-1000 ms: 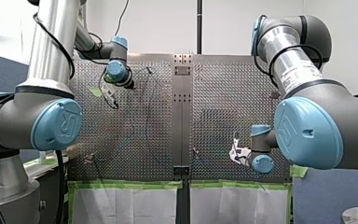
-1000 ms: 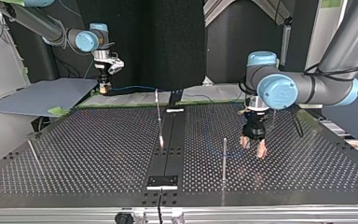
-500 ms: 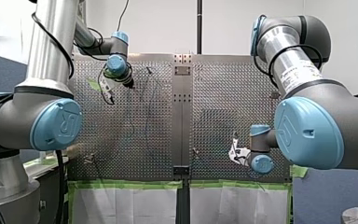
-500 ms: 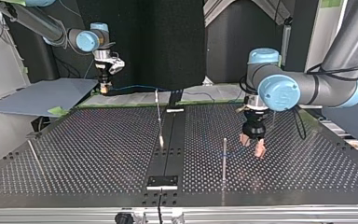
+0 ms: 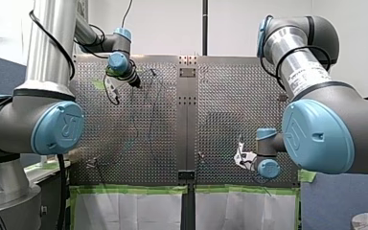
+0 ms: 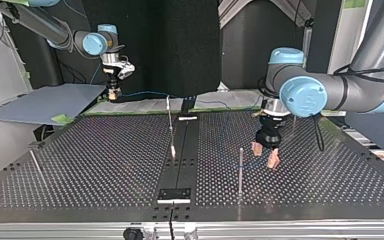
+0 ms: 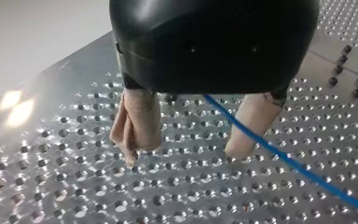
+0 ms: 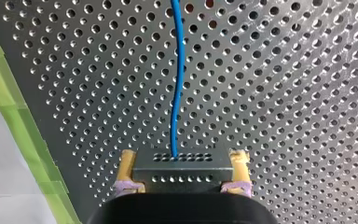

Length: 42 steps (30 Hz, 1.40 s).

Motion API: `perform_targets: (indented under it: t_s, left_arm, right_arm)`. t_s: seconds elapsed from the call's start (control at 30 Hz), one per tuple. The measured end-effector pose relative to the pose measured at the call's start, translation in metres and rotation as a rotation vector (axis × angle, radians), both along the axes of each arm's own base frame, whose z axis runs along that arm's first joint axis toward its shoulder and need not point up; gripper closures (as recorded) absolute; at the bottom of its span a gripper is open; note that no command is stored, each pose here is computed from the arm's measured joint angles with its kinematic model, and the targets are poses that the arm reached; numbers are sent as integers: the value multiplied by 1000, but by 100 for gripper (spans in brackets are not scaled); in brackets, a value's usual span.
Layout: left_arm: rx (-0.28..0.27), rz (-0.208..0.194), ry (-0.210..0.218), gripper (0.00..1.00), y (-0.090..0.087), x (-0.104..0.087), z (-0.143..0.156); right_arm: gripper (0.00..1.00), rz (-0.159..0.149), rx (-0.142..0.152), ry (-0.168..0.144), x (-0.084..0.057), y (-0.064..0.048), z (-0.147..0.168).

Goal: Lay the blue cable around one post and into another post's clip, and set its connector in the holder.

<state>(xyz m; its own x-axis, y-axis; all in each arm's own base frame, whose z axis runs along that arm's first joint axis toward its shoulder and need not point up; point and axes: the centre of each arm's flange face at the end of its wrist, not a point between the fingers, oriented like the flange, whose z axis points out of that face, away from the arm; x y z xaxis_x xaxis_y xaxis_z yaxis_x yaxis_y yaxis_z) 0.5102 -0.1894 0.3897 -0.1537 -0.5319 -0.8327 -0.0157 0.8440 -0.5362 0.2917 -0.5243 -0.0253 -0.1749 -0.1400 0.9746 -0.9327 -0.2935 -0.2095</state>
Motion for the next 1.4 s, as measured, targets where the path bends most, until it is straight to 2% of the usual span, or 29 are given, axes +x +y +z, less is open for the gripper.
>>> perform_targets:
  t_s: [0.3,0.67,0.8,1.07,1.23,1.4]
  left_arm:
    - [-19,-40,3,0,-5,-3,3]
    - [35,3,7,0,-1,-10,10]
    - [38,0,4,0,-2,-16,16]
    - [62,-21,27,0,-9,-26,16]
    - [71,-29,17,0,-12,-35,27]
    - [74,-20,12,0,-13,-43,35]
  right_arm:
    - [39,1,-1,0,1,0,0]
    - [39,3,-2,0,1,1,0]
    - [39,3,-3,0,1,0,0]
    - [39,3,-2,0,1,0,0]
    - [39,3,-2,0,1,1,0]
    - [39,3,0,1,1,1,0]
